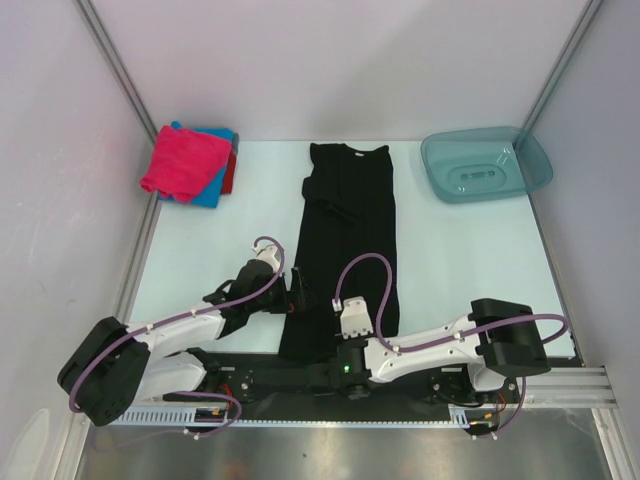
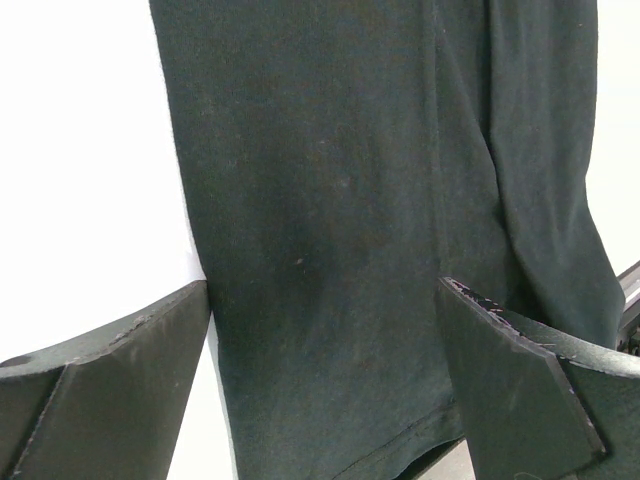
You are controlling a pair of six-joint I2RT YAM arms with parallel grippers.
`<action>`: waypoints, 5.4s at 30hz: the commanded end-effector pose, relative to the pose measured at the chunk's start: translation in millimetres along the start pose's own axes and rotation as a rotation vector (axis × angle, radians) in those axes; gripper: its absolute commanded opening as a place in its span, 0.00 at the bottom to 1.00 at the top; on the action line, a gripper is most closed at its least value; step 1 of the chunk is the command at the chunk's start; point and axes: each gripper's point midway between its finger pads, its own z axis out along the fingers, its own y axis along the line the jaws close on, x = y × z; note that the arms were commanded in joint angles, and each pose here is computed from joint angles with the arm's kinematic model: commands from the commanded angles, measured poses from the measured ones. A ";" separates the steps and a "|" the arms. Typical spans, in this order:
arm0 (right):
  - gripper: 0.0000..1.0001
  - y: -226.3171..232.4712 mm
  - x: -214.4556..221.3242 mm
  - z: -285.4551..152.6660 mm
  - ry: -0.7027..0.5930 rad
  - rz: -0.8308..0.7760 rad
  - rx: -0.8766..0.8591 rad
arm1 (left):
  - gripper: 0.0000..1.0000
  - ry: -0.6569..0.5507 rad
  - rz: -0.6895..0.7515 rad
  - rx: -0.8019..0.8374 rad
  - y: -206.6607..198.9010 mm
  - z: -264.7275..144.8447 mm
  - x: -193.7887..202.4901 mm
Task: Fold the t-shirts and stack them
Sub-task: Fold the tshirt
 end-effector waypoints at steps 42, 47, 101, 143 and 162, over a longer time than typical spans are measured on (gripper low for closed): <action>0.65 -51.0 -5.9 12.0 -0.088 0.375 -0.041 | 1.00 -0.006 -0.049 0.003 37.0 -16.9 49.7; 0.65 -67.1 -6.2 18.3 -0.114 0.546 -0.141 | 1.00 -0.072 -0.064 0.037 35.0 -26.2 44.4; 0.66 -54.1 23.0 45.8 0.172 0.635 -0.367 | 1.00 0.062 -0.205 0.068 52.5 -29.1 107.1; 0.68 -80.1 61.5 44.8 0.211 0.590 -0.247 | 1.00 0.200 -0.249 -0.388 89.2 -68.6 147.2; 0.65 -51.4 55.3 43.4 0.178 0.621 -0.463 | 1.00 0.281 -0.160 -0.558 95.3 -81.3 165.5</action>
